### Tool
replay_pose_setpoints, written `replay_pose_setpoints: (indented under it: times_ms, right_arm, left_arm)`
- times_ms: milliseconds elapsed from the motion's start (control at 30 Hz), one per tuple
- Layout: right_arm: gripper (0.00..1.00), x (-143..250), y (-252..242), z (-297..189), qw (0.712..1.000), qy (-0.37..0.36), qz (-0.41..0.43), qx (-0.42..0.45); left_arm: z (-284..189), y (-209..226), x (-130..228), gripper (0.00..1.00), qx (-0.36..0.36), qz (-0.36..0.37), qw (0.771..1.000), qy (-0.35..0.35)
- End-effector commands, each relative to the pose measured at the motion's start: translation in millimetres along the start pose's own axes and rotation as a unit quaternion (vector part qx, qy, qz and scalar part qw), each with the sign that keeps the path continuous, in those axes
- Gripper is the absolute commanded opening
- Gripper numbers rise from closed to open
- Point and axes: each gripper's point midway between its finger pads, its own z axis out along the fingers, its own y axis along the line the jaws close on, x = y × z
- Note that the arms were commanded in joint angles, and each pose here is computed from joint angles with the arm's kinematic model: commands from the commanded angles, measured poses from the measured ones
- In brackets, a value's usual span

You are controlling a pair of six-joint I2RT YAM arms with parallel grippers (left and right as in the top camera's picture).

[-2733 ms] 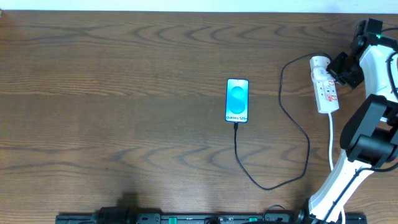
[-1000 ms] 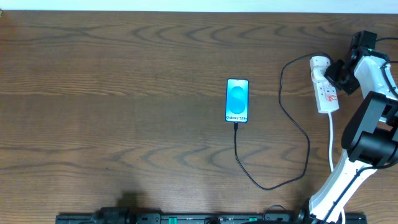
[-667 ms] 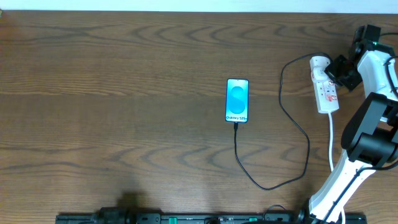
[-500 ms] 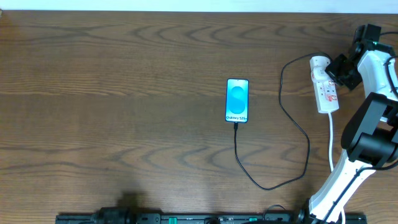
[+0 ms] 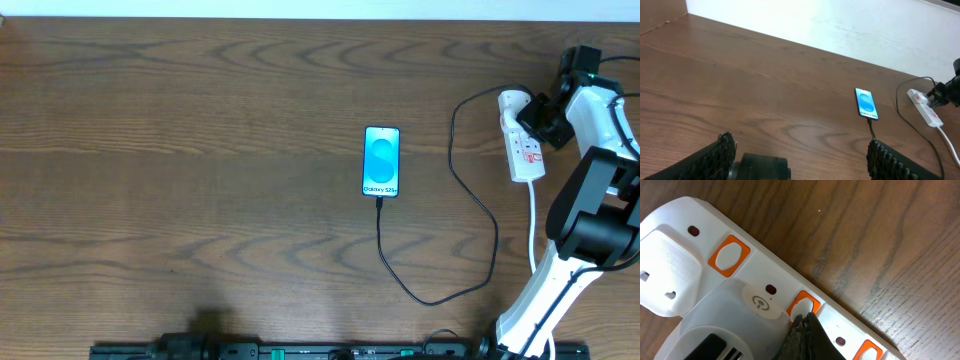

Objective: Plug charger to phone and switch on socket
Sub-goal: 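Press the orange switch on the power strip with the right gripper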

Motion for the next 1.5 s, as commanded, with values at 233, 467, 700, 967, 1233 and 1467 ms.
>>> replay_pose_setpoints:
  times_ms: [233,467,700,967,1233,1467]
  right_arm:
    - [0.01,24.8,25.1,0.4,0.998,0.032,-0.050,-0.029]
    - [0.01,-34.5,12.0,-124.1,0.992,-0.111,-0.029,-0.054]
    - [0.01,-46.7,-7.1,-149.5,0.987,-0.161,-0.011,-0.017]
    - [0.01,-25.0,-7.1,-60.2,0.997,-0.070,-0.004,0.011]
    - [0.01,-14.5,-4.7,-22.4,0.999,-0.036,-0.011,0.014]
    - [0.01,-14.7,-3.9,-18.2,0.999,-0.035,-0.013,0.014]
  left_arm:
    - [-0.3,2.3,2.9,0.86,-0.005,0.003,1.000,0.005]
    - [-0.3,2.3,2.9,0.85,-0.005,0.003,1.000,0.005]
    - [-0.3,2.3,2.9,0.86,-0.005,0.003,1.000,0.005]
    - [-0.3,2.3,2.9,0.86,-0.005,0.003,1.000,0.005]
    - [-0.3,2.3,2.9,0.86,-0.005,0.003,1.000,0.005]
    - [-0.3,2.3,2.9,0.86,-0.005,0.003,1.000,0.005]
